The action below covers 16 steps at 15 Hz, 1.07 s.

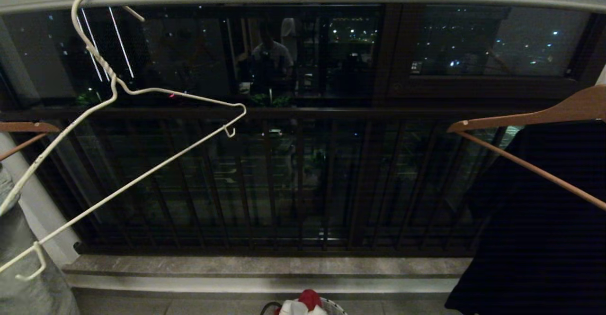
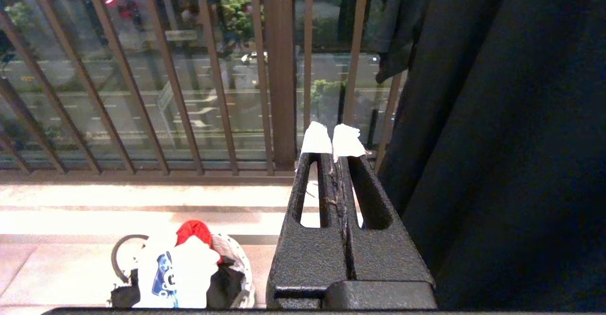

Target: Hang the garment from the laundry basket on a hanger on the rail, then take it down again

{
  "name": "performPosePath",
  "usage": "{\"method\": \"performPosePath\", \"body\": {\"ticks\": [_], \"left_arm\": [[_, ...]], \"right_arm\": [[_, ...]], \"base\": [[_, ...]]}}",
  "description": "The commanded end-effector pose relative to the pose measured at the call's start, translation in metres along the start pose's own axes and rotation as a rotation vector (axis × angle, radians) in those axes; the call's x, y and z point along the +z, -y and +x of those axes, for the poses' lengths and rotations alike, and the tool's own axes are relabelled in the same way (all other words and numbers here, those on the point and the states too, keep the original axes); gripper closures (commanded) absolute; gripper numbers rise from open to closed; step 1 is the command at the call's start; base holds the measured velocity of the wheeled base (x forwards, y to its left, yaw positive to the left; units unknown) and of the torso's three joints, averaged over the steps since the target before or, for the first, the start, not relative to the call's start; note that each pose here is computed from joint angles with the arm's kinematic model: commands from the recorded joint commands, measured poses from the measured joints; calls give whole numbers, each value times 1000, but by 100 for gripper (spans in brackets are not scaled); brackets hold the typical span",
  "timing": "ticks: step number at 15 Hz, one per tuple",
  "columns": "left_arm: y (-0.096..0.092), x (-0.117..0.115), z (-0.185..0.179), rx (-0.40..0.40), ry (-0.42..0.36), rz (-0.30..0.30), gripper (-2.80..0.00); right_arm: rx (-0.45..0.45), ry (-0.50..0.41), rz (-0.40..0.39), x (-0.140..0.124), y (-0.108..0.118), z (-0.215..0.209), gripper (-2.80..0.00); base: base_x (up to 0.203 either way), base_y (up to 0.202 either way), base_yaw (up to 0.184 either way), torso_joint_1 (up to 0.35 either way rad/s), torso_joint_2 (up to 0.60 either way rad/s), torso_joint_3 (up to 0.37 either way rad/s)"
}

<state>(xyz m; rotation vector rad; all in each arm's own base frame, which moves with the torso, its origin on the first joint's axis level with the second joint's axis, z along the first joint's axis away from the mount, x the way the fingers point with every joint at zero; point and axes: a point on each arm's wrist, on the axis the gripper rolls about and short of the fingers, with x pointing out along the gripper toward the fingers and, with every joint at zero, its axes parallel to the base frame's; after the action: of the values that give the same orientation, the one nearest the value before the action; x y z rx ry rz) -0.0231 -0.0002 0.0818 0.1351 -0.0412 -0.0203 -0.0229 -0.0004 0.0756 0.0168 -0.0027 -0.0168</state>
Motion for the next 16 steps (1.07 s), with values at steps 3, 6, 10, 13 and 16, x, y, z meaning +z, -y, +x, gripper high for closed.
{"method": "performPosePath", "body": {"ticks": [3, 6, 10, 13, 16], "left_arm": [[1, -6, 1, 4, -20, -100, 0], [1, -6, 1, 8, -20, -129, 0], [1, -6, 1, 9, -21, -133, 0], [1, -6, 1, 9, -21, -133, 0], [1, -6, 1, 9, -21, -133, 0]], "right_arm": [[0, -2, 0, 0, 0, 0, 0], [0, -3, 0, 0, 0, 0, 0], [0, -3, 0, 0, 0, 0, 0], [0, -1, 0, 0, 0, 0, 0], [0, -2, 0, 0, 0, 0, 0]], "base": [[0, 0, 0, 0, 0, 0], [0, 0, 0, 0, 0, 0], [0, 0, 0, 0, 0, 0], [0, 0, 0, 0, 0, 0], [0, 0, 0, 0, 0, 0]]}}
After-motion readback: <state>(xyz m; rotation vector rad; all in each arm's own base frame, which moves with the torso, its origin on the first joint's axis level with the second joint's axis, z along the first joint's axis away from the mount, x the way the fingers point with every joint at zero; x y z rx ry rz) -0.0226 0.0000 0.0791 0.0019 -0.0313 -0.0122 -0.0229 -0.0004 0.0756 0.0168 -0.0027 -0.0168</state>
